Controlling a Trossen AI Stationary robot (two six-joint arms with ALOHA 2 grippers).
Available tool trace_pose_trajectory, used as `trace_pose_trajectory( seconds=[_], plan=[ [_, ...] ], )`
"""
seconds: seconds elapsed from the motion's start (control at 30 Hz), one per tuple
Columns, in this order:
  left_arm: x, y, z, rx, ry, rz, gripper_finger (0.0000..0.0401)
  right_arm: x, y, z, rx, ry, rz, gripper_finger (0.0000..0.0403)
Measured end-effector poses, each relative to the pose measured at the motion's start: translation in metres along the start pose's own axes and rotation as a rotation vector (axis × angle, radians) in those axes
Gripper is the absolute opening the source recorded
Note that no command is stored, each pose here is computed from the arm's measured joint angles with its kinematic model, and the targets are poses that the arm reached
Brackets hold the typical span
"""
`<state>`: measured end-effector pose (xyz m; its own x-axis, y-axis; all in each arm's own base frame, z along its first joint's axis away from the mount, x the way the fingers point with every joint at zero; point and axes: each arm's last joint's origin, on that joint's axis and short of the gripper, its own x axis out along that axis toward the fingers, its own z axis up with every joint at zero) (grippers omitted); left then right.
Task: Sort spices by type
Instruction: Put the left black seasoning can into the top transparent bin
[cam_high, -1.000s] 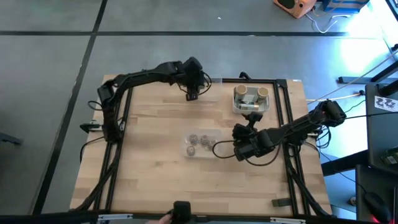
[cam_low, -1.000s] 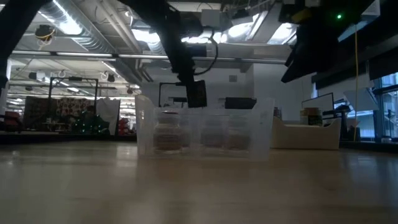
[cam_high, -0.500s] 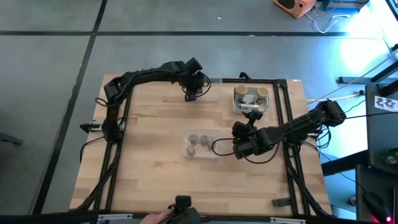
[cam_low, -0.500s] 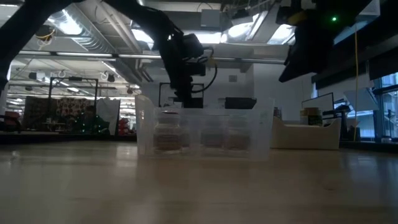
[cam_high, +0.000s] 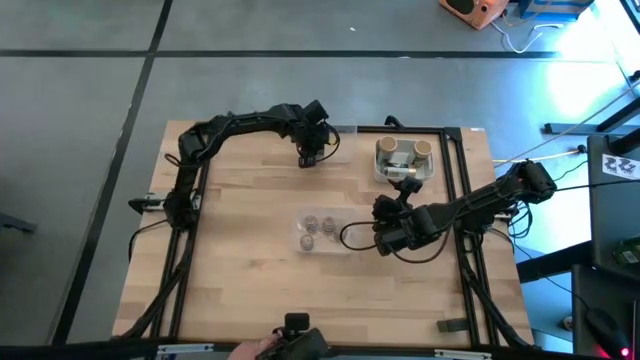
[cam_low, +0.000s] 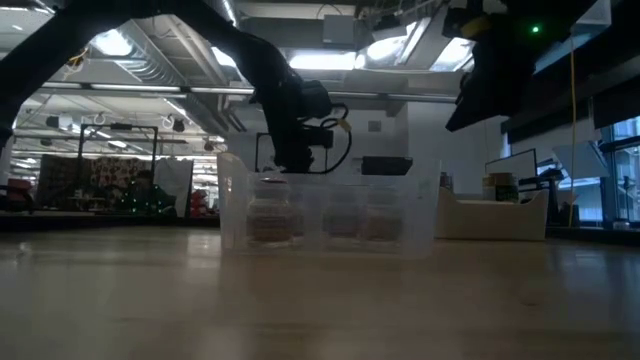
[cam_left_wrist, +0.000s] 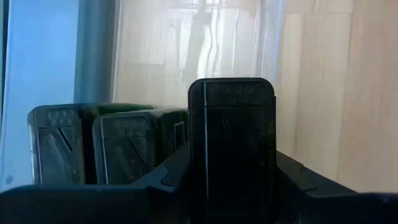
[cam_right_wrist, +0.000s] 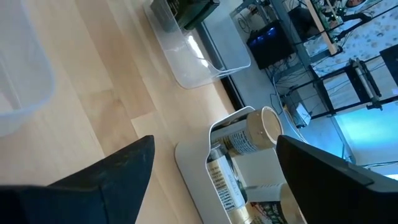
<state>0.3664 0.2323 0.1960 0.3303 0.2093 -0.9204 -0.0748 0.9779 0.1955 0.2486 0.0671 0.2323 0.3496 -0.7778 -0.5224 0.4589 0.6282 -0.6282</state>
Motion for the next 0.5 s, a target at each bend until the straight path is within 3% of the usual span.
trace_pose_trajectory(
  seconds=[0.3,0.5],
  plan=[
    [0.0040,-0.0030,-0.0001,-0.005,0.017,-0.007,0.0132,0.0001,0.0004,0.0000,0.003,0.003,0.006,0.0335],
    [0.0040,-0.0085,0.0032,0.022,0.026,0.012,0.0180,0.0001,0.0005,0.0000,0.002,0.004,0.007,0.0335]
  ],
)
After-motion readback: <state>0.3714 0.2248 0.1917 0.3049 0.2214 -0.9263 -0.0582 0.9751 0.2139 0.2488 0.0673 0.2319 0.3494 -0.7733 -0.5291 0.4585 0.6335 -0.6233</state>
